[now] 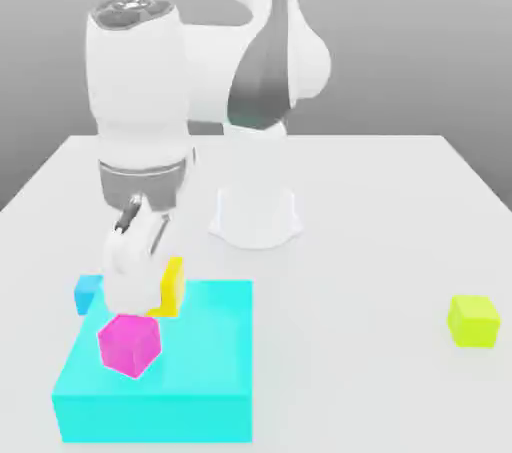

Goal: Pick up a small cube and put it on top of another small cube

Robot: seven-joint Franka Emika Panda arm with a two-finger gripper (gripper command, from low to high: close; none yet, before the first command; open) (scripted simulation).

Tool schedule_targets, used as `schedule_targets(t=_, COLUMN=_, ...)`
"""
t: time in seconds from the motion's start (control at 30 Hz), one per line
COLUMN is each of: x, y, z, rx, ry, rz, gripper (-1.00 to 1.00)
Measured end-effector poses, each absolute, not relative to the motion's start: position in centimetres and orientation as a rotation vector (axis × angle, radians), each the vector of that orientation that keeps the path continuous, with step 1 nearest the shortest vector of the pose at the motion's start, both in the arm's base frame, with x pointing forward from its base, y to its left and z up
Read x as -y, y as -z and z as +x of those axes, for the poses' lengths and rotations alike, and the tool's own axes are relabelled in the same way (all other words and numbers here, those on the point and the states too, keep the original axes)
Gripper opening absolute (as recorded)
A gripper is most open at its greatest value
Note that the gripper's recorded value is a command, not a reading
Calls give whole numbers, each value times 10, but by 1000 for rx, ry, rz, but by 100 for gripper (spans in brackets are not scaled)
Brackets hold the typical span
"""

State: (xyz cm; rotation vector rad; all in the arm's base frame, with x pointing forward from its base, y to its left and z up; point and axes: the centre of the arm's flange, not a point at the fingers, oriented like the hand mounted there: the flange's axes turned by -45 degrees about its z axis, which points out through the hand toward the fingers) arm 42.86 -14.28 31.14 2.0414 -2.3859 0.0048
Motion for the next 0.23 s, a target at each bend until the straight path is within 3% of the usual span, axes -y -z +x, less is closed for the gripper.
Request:
schedule_targets(t=0.1, x=149, y=-276, z=428, rx=2399, ry=-4, rz=2028, gripper=-100)
schedule_targets(t=0.13, x=150, y=-267, z=427, rx=2402, ry=-3, rz=2026, gripper=100)
schedule_targets(t=0.23, x=153, y=-267, z=426, rx=2409, ry=-3, rz=2018, gripper=100)
